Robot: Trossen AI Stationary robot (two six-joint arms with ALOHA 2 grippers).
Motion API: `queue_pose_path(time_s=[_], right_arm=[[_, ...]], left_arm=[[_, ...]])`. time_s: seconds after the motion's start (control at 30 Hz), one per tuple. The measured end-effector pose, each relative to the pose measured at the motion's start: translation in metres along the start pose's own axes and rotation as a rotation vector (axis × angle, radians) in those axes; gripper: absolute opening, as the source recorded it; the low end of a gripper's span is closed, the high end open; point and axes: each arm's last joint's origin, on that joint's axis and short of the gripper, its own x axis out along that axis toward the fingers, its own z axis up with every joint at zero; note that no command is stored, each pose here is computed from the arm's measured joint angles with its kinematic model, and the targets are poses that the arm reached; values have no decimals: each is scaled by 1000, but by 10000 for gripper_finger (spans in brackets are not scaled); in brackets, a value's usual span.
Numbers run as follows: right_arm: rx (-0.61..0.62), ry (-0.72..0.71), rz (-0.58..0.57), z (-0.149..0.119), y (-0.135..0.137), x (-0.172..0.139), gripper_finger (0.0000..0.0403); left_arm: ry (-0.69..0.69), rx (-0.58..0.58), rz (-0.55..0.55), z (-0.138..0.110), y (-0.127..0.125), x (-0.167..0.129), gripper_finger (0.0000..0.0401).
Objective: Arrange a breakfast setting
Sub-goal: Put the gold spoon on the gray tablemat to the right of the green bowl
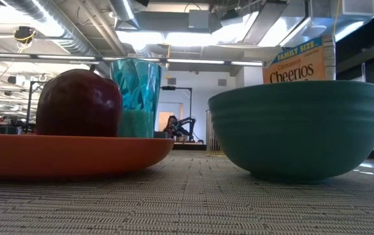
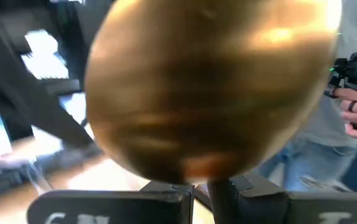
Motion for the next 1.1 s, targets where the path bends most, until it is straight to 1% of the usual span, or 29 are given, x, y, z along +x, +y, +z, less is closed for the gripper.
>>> queue_pose_path(time_s=[0.07, 0.13, 0.23, 0.33, 0.37, 0.53, 0.63, 0.77, 0.87, 0.93, 1.0, 1.03, 1.1], right_arm=[[62, -82, 42, -6, -1, 6, 143], [128, -130, 98, -13, -2, 14, 143], [219, -174, 131, -20, -5, 26, 143], [264, -223, 213, -17, -4, 29, 143], [274, -234, 225, -16, -3, 29, 143], [331, -231, 205, -17, -4, 30, 143], [368, -223, 211, -17, -4, 31, 143], [426, -186, 220, -20, -5, 36, 140], [464, -160, 226, -22, -6, 39, 114], [485, -142, 233, -23, -6, 39, 78], [494, -135, 235, -23, -6, 39, 31], [492, -135, 240, -23, -6, 39, 19], [503, -133, 239, -23, -6, 39, 16]], left_arm=[[-48, 60, 18, 7, -2, 1, 21], [-85, 104, 21, 12, -3, 1, 21], [-101, 125, 30, 14, -4, 2, 21], [-90, 144, 53, 13, -3, 2, 21], [-89, 153, 55, 13, -3, 3, 21], [-90, 196, 90, 13, -3, 4, 21], [-92, 210, 122, 13, -3, 4, 21], [-91, 229, 132, 13, -2, 4, 21], [-92, 235, 130, 13, -3, 4, 21], [-92, 231, 129, 13, -3, 4, 21], [-93, 231, 129, 14, -3, 4, 21], [-94, 227, 127, 14, -3, 4, 21], [-93, 224, 123, 13, -4, 6, 21]])
